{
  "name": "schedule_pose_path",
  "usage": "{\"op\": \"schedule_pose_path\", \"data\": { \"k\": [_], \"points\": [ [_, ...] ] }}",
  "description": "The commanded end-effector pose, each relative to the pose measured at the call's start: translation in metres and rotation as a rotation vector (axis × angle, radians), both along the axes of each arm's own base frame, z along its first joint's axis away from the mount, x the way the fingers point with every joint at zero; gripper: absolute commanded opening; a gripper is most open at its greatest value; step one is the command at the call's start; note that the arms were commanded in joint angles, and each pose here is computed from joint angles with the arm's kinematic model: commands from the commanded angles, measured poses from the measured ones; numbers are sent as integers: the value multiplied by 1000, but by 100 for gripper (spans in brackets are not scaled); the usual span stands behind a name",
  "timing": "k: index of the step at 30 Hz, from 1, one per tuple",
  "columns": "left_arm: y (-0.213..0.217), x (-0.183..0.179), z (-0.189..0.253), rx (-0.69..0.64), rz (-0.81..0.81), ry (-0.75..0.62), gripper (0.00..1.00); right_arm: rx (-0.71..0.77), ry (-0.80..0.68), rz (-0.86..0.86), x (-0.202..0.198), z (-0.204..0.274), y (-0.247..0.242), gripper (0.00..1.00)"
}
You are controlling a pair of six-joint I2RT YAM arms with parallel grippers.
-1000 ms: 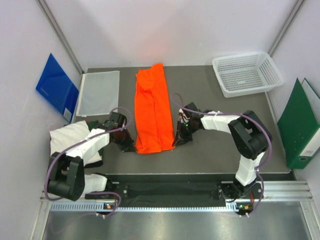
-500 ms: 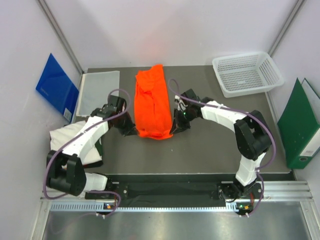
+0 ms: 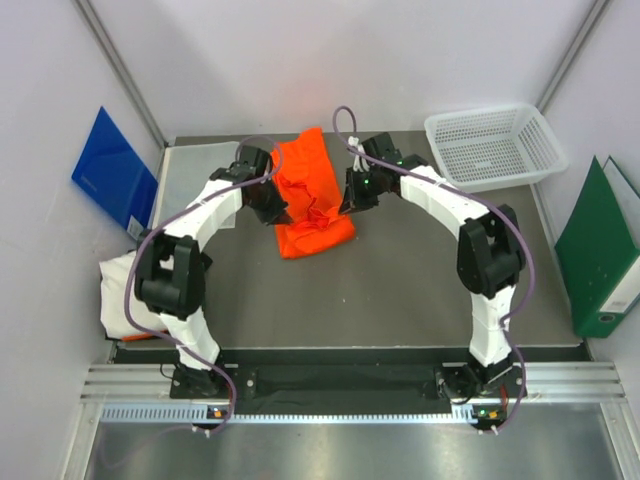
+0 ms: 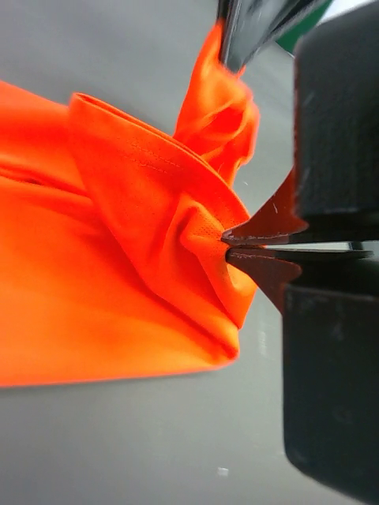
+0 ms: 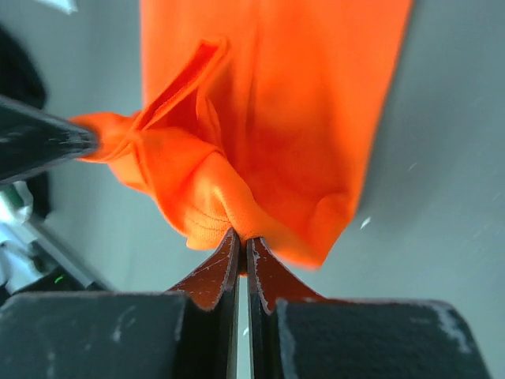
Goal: Fold and stack the t-shirts
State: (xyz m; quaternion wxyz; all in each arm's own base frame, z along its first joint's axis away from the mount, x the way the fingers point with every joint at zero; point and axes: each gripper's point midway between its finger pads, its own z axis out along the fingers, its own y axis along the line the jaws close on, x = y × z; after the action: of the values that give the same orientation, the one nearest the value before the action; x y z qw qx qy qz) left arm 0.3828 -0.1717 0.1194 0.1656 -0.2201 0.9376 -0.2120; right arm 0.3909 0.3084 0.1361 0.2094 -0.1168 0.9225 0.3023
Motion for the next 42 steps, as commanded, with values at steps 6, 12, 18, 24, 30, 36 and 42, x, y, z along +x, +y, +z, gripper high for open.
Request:
{"op": "schedule_pose_path", "data": {
  "k": [6,12,18,24,30,36,42],
  "points": [
    [18,70,18,21,49,-100,0,-20,-141,-12,68,-2,5,1],
    [32,90,16,22,74,-96,0,29,-172,-53,110,5,17,4],
    [44,111,1,21,86,-80,4,70,-197,-123,146,-3,19,44],
    [57,123,25,91,93,-141,99,91,-273,-189,159,20,-5,92],
    [59,76,4,83,83,-56,99,54,-230,-228,129,27,-49,96],
    [50,17,-30,53,79,32,99,26,-12,-216,67,-32,-72,93],
    [32,-14,-57,13,62,61,91,113,128,-202,27,-76,-62,80]
  ]
}}
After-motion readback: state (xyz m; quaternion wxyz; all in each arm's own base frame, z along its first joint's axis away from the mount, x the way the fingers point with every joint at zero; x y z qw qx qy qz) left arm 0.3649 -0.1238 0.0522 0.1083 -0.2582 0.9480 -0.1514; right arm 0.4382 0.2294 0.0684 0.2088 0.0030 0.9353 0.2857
